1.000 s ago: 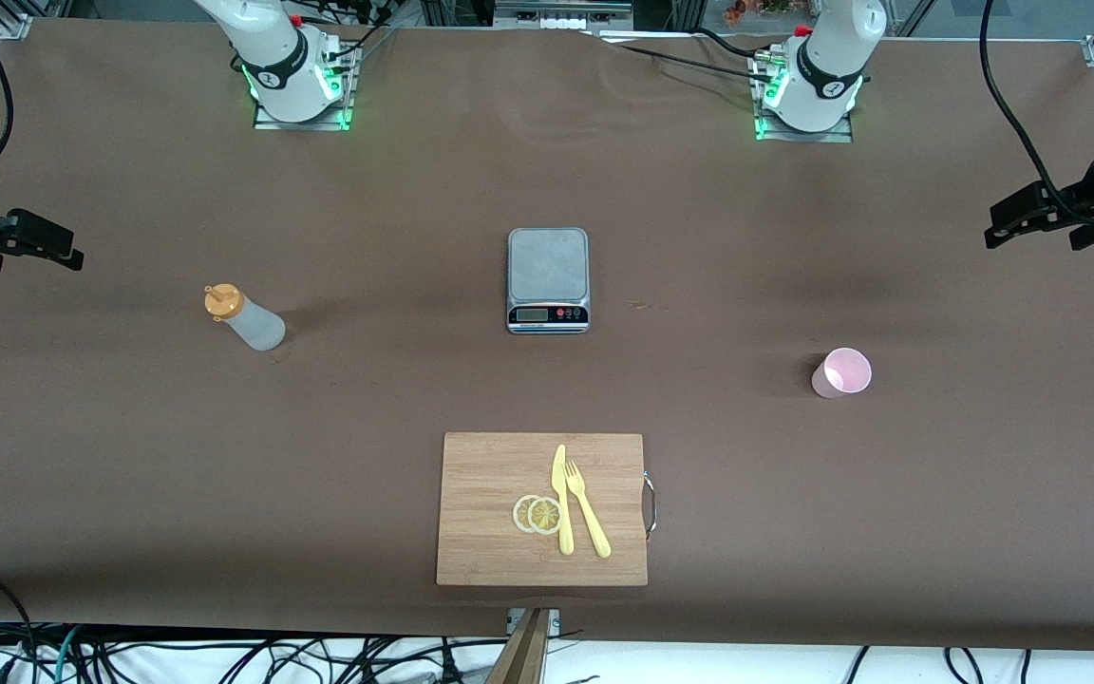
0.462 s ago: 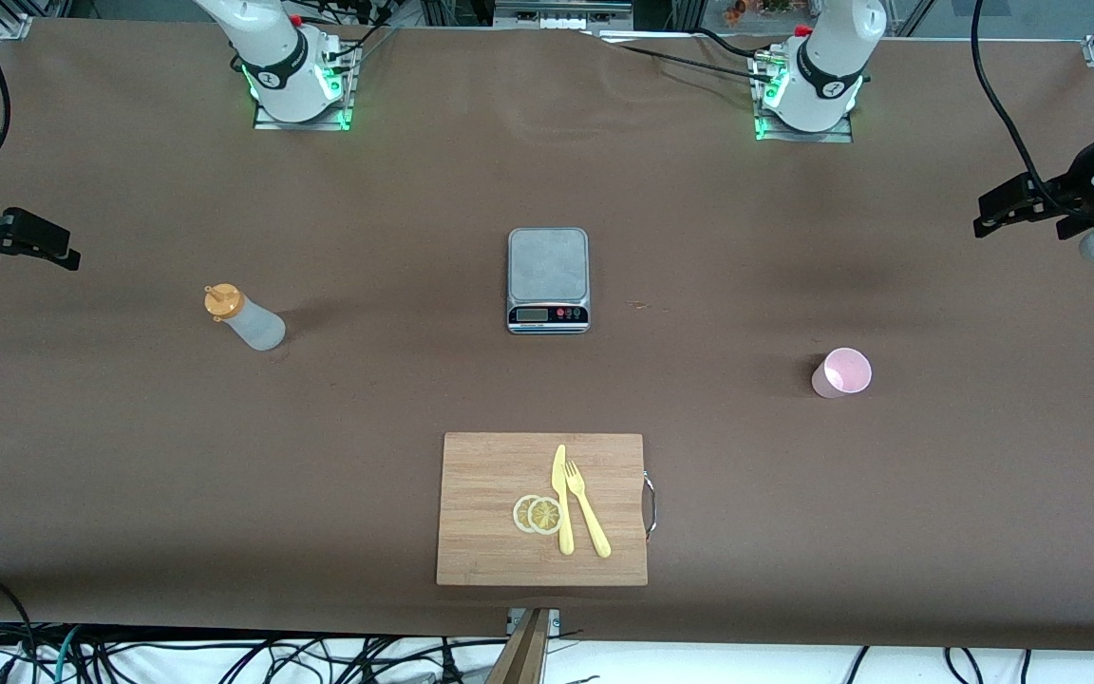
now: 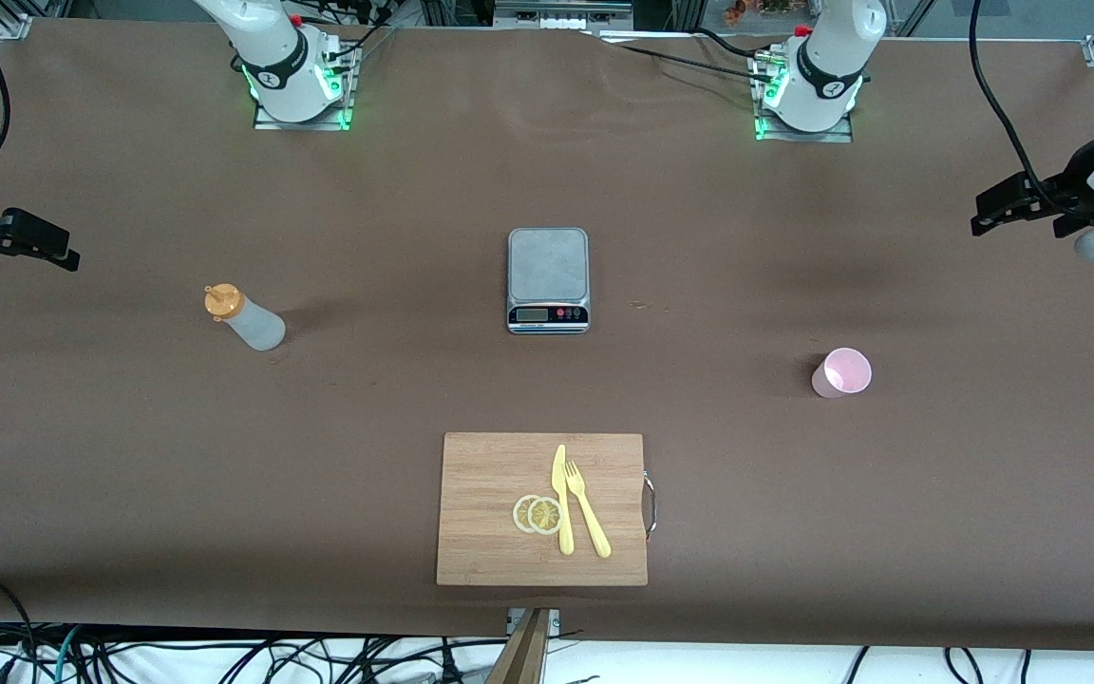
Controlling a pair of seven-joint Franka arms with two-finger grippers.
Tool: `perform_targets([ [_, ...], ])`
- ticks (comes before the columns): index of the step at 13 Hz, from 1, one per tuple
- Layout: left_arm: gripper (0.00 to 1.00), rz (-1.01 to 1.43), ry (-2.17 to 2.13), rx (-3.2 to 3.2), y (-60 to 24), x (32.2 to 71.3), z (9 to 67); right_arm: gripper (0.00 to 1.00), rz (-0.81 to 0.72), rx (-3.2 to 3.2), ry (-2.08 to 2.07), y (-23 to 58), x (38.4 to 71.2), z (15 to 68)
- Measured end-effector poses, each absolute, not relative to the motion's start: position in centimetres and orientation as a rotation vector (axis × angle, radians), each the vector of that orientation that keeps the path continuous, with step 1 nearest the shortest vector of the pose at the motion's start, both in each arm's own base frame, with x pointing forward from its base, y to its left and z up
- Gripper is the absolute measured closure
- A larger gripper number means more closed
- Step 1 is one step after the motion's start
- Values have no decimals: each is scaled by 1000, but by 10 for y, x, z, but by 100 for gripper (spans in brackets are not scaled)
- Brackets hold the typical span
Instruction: Add sauce to pink cup with both arms
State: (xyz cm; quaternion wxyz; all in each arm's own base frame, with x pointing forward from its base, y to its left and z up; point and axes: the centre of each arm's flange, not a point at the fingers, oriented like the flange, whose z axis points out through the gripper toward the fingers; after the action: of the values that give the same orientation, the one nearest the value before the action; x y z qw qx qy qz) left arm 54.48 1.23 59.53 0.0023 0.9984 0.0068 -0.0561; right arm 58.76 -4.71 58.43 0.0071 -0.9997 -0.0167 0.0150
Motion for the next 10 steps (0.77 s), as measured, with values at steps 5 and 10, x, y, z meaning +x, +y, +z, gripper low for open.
perform_targets([
  [5,0,-177,21,3132,12,545,595,0,46,-3127,-52,-47,588,584],
  [10,0,-121,22,3135,13,551,592,0,46,-3127,-52,-47,588,584],
])
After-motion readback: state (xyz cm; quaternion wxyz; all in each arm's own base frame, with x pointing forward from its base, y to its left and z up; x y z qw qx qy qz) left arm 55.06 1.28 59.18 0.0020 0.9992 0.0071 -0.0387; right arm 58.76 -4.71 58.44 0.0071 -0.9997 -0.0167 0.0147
